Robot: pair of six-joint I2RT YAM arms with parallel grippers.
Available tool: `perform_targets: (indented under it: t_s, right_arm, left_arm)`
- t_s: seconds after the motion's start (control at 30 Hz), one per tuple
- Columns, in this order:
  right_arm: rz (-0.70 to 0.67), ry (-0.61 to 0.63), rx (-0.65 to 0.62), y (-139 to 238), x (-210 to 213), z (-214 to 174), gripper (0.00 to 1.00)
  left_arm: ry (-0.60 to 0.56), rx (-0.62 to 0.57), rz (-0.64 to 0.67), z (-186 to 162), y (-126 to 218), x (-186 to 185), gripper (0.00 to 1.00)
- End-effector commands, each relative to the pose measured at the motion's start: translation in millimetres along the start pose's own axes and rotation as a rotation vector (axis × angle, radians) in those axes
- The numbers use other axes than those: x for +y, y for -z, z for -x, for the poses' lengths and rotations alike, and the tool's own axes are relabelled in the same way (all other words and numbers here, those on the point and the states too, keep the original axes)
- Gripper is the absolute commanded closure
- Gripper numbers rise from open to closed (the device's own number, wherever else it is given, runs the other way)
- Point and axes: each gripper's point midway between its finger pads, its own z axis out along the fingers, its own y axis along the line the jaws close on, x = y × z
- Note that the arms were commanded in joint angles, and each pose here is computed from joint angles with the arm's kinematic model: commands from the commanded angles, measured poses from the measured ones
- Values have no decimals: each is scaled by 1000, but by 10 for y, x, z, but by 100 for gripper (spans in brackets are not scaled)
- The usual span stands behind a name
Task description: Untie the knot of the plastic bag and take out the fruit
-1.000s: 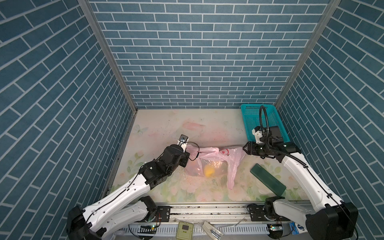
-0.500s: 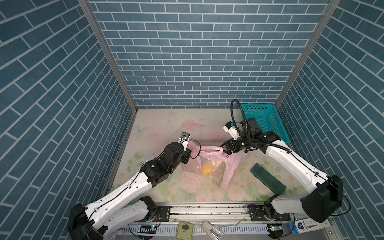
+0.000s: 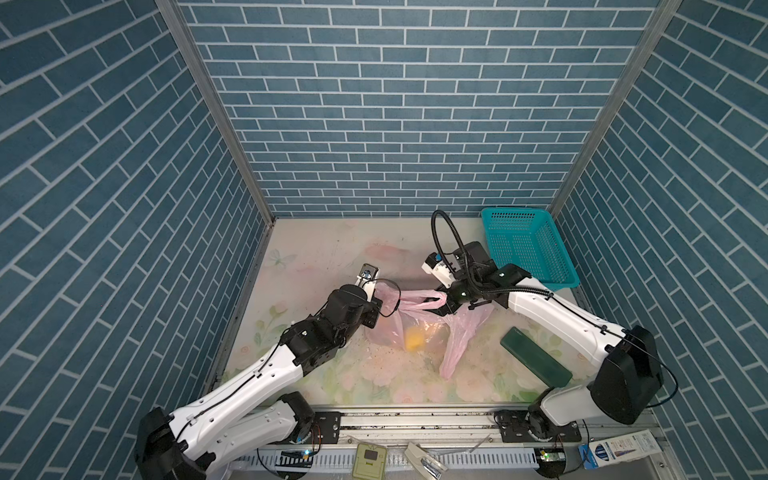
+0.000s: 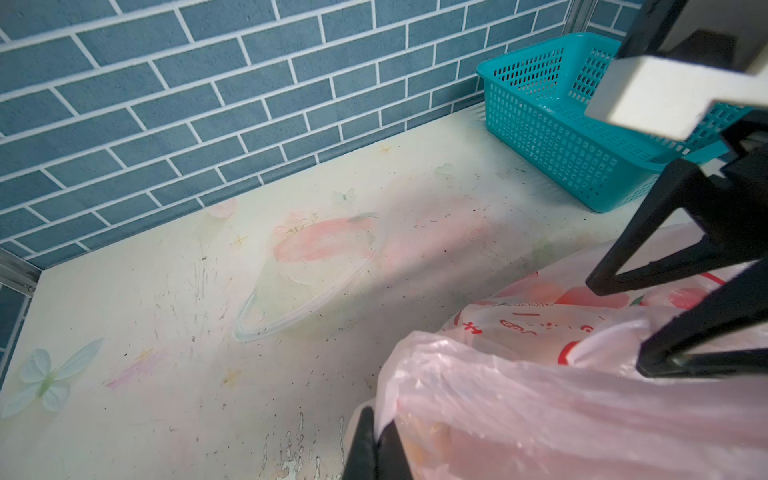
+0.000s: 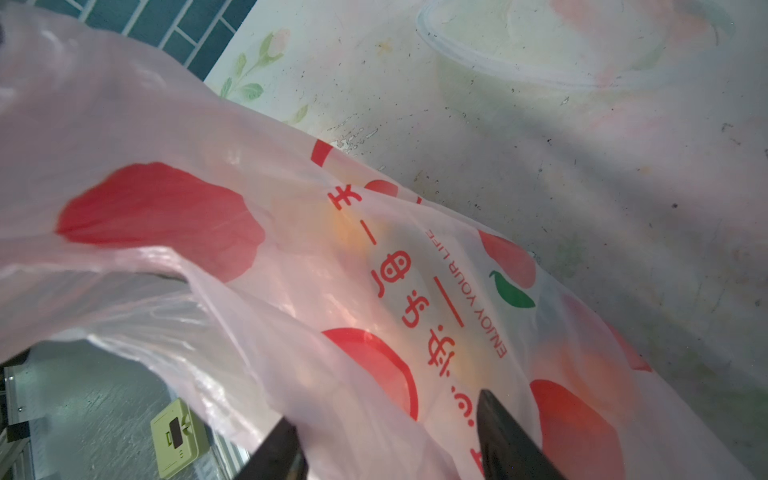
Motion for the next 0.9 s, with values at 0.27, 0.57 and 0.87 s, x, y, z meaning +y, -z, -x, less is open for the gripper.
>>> perform_targets:
  t_s: [0.27,0.57,0.87]
  right_arm:
    - [-90,49,-130,290,10,370,100]
    - [-78,66,-192,544,152,538,100]
    - [-74,62,-231,631,198,682,100]
  left_arm:
    - [67,-16,18,21,174,104,36]
    - [118,-106,-15,439,382,97,0]
    - [137,-90,-169,614,170,-270,0]
